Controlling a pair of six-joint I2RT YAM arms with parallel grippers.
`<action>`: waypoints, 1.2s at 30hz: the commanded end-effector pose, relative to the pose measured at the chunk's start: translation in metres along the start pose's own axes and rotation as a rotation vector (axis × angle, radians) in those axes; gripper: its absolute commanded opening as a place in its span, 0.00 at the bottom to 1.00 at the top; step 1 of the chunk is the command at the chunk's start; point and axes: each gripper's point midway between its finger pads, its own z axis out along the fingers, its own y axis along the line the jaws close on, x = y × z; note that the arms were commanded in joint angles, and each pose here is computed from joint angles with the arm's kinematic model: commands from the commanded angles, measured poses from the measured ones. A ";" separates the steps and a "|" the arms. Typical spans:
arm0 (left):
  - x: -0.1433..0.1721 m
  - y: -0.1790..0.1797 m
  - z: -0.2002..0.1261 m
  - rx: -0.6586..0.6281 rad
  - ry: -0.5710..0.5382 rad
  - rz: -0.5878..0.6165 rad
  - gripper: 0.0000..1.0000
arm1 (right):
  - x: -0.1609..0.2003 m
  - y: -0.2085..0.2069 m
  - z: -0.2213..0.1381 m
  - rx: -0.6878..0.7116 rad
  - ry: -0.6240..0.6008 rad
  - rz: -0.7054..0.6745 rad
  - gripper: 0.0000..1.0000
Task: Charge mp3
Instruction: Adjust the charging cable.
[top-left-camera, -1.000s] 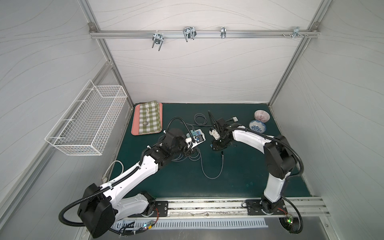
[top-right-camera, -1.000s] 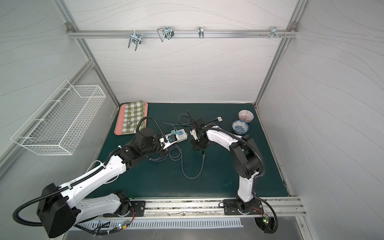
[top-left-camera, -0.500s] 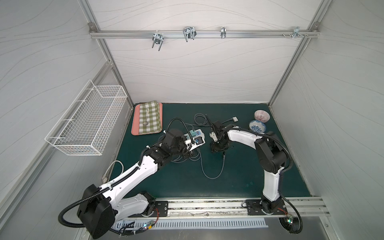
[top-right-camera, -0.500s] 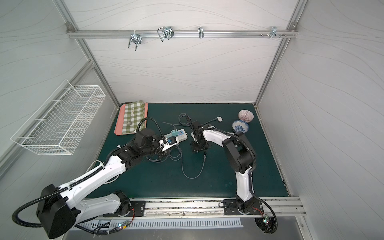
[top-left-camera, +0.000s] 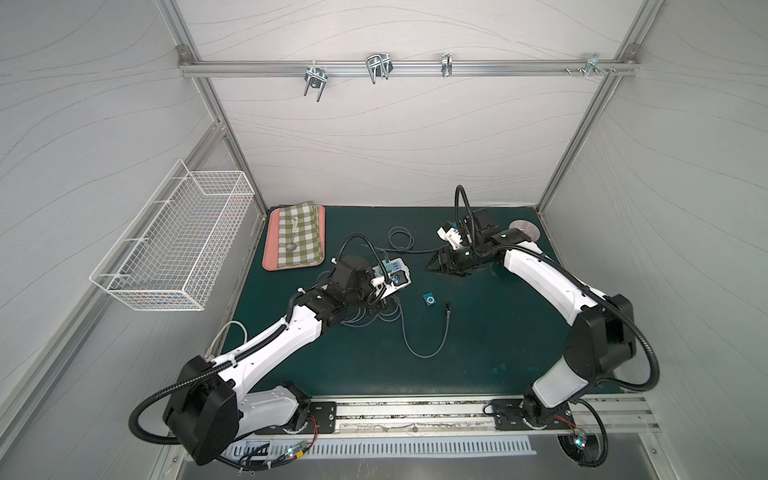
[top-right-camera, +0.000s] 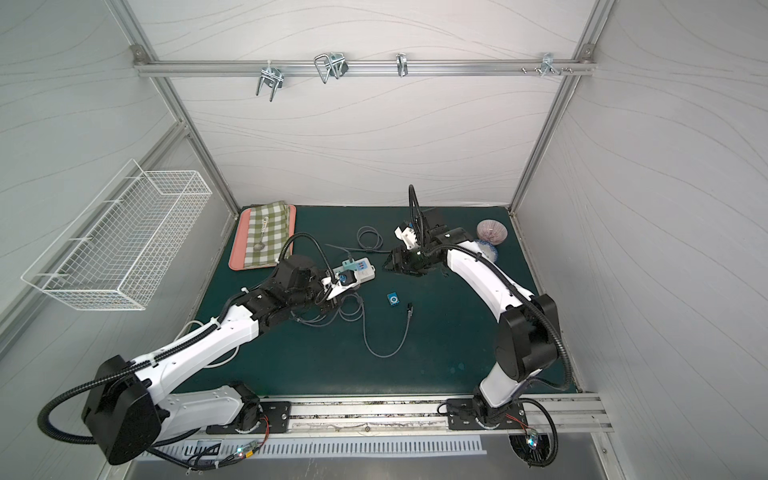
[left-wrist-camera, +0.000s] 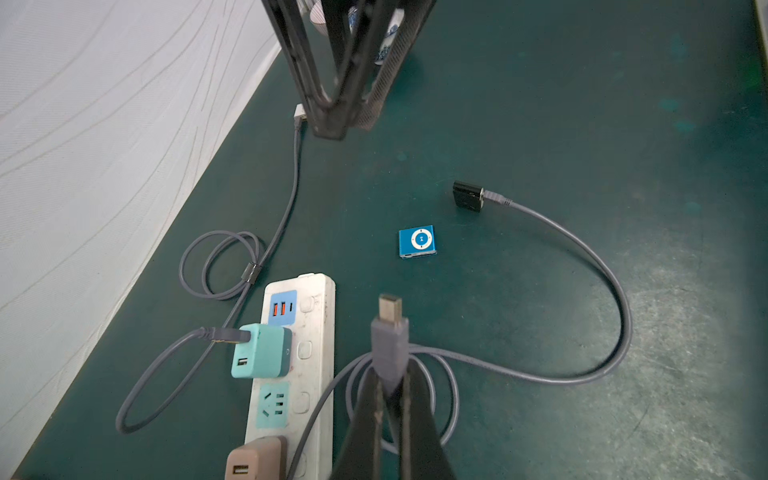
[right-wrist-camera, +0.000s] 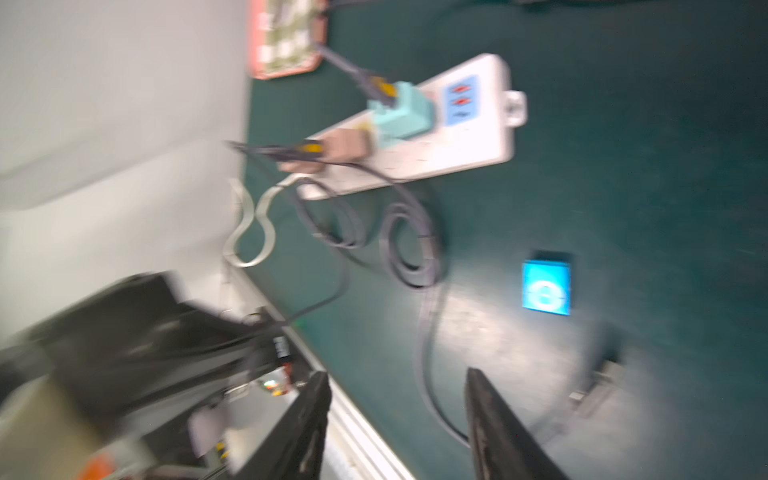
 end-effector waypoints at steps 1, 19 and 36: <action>-0.037 0.032 -0.004 -0.099 -0.096 0.015 0.00 | 0.008 0.030 -0.002 -0.167 0.045 0.085 0.51; -0.047 0.045 0.003 -0.155 -0.129 -0.011 0.00 | 0.009 0.059 0.017 -0.261 0.123 0.065 0.43; -0.048 0.043 0.010 -0.163 -0.106 0.025 0.00 | 0.007 0.055 0.036 -0.232 0.157 0.059 0.29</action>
